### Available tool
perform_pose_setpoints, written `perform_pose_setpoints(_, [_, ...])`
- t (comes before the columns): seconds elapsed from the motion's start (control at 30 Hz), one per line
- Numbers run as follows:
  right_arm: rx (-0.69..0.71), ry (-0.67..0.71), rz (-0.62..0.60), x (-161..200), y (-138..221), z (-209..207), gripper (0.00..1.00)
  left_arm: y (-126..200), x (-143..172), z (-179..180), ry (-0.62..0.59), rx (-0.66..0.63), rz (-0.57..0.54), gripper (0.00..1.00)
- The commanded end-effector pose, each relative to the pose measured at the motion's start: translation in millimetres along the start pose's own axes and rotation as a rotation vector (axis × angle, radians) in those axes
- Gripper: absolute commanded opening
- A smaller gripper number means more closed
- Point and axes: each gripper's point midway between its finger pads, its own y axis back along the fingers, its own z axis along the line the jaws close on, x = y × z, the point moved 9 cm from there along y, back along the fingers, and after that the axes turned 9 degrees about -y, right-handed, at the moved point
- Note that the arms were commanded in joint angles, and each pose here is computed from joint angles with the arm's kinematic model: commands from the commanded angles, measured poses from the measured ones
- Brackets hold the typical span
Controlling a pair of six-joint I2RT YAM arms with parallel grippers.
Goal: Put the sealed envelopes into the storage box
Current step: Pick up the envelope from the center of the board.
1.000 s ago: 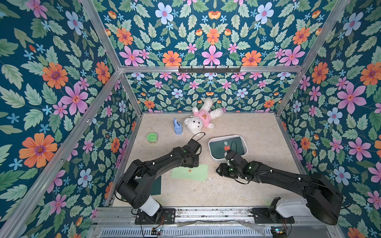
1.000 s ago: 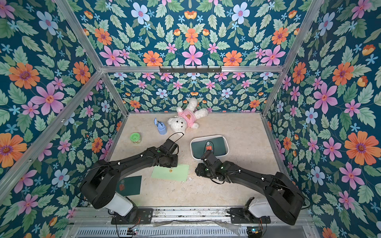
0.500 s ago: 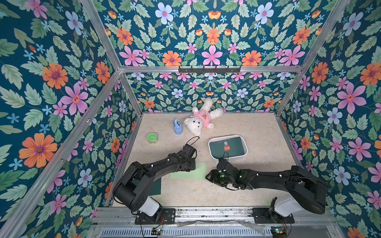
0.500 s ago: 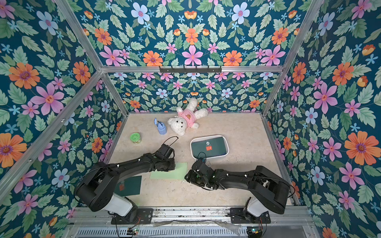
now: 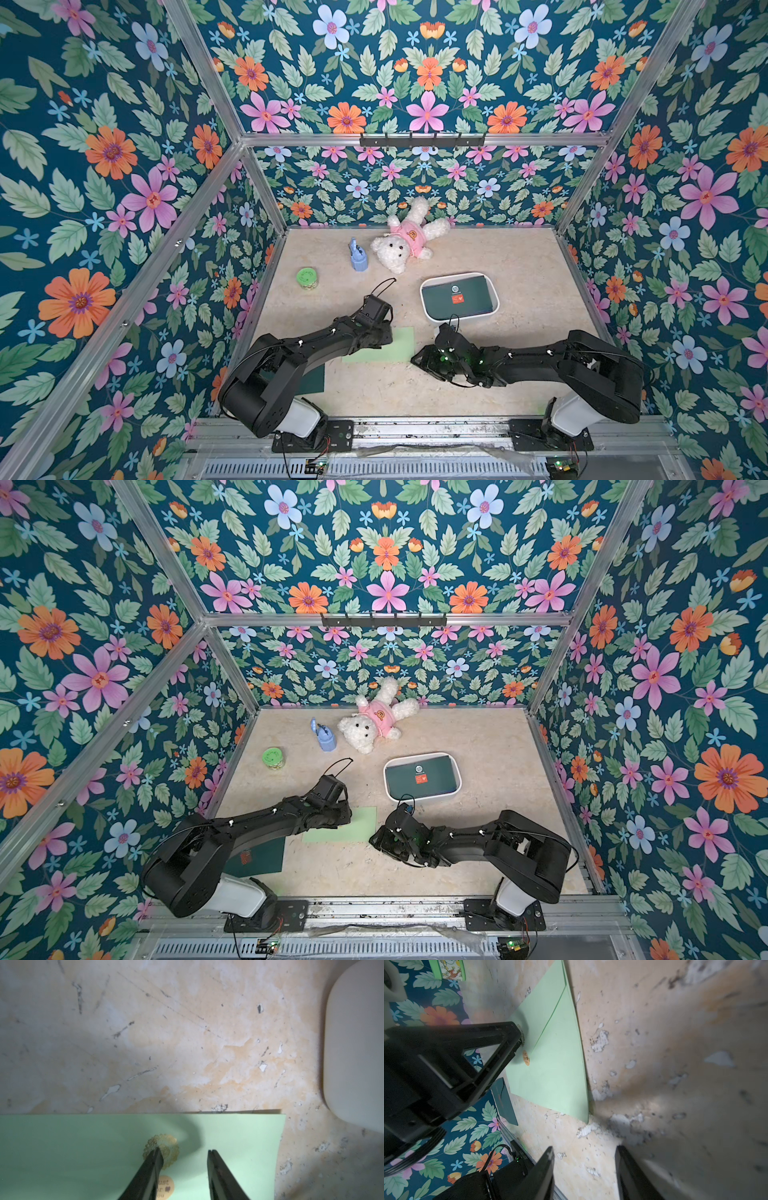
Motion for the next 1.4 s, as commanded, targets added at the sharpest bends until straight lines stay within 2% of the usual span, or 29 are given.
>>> perform_pose_setpoints(0.0, [-0.018, -0.023, -0.012, -1, -3, 1, 0.50, -3, 28, 14, 0.025, -0.062, 0.163, 0.44])
perform_pose_setpoints(0.4, [-0.041, -0.072, -0.045, -8, -8, -2, 0.47, -3, 35, 17, 0.037, -0.051, 0.175, 0.44])
perform_pose_setpoints(0.63, [-0.007, -0.082, -0.049, -13, -15, -12, 0.45, -3, 38, 18, 0.042, -0.047, 0.182, 0.43])
perform_pose_setpoints(0.8, [-0.009, -0.081, -0.049, -15, -16, -12, 0.40, -3, 38, 17, 0.044, -0.040, 0.180, 0.43])
perform_pose_setpoints(1.23, [-0.042, -0.073, -0.044, -17, -25, -5, 0.22, 3, 39, 15, 0.067, 0.006, 0.178, 0.42])
perform_pose_setpoints(1.37, [-0.047, -0.070, -0.049, -18, -23, -3, 0.11, 5, 34, 12, 0.054, 0.005, 0.169, 0.42])
